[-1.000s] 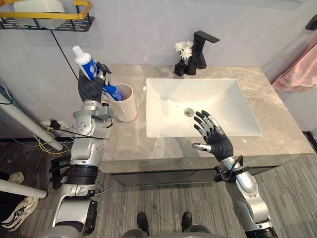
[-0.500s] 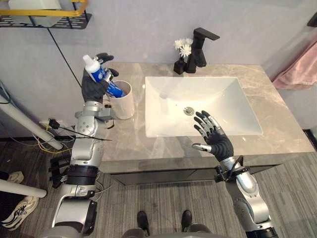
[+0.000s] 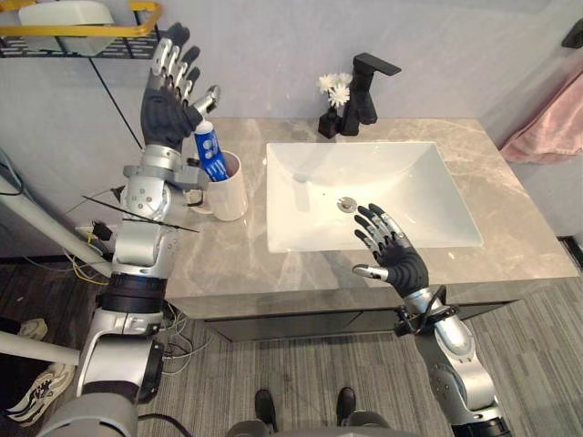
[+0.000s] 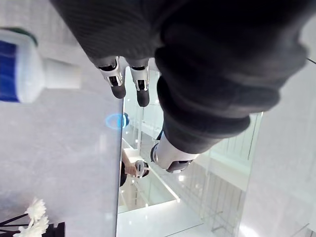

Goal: Organize washtable

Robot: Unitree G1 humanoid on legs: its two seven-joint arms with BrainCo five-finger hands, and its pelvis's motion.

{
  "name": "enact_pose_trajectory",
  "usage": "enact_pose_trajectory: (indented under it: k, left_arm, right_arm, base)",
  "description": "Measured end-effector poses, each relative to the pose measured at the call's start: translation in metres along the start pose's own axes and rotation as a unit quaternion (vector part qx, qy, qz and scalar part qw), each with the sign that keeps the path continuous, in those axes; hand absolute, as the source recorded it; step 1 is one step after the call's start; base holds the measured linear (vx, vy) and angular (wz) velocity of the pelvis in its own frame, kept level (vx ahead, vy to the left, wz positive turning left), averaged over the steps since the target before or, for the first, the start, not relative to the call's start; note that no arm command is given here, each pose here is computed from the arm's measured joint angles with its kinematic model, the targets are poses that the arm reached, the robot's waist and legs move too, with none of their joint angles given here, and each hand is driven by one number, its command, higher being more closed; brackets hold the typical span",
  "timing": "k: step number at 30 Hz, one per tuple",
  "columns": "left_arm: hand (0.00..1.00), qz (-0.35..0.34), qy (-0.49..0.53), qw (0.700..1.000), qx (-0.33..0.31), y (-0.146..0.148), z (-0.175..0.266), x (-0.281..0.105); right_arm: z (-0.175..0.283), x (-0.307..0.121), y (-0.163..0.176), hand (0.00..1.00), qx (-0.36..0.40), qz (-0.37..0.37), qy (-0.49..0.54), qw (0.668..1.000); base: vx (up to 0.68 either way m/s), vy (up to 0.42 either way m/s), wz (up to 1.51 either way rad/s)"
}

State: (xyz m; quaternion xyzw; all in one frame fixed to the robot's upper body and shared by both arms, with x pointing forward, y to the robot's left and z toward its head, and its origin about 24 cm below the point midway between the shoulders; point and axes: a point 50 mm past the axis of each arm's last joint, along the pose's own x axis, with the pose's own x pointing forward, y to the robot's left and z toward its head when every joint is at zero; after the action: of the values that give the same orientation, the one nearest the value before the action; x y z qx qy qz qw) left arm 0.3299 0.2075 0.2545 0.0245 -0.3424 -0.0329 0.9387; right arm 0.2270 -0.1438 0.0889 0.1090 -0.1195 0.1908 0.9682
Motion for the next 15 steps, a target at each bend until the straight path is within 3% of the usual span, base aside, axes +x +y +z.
enact_pose_trajectory:
  k: [4,5,10,15]
  left_arm:
    - [0.0,-0.002,-0.03,1.0,0.003,0.004,0.016,0.009]
    - [1.0,-0.005,-0.048,0.999,0.0,0.005,0.025,0.01]
    - [1.0,-0.042,-0.134,0.99,-0.023,-0.001,0.061,-0.024]
    - [1.0,-0.049,-0.039,0.996,-0.065,-0.005,0.03,-0.093]
  right_arm:
    - [-0.001,-0.001,0.0,0.0,0.001,0.0,0.001,1.0]
    - [-0.001,-0.002,0.0,0.0,0.001,-0.001,0.003,1.0]
    - [-0.005,-0.007,-0.001,0.0,0.003,-0.009,0.013,1.0]
    - [-0.01,-0.015,-0.002,0.0,0.004,-0.019,0.027,0.999]
  base:
    - [0.0,0.0,0.02]
    - [0.0,0.0,0.06]
    - [0.01,-0.005,0.1]
    - [-0.01,-0.007,0.06]
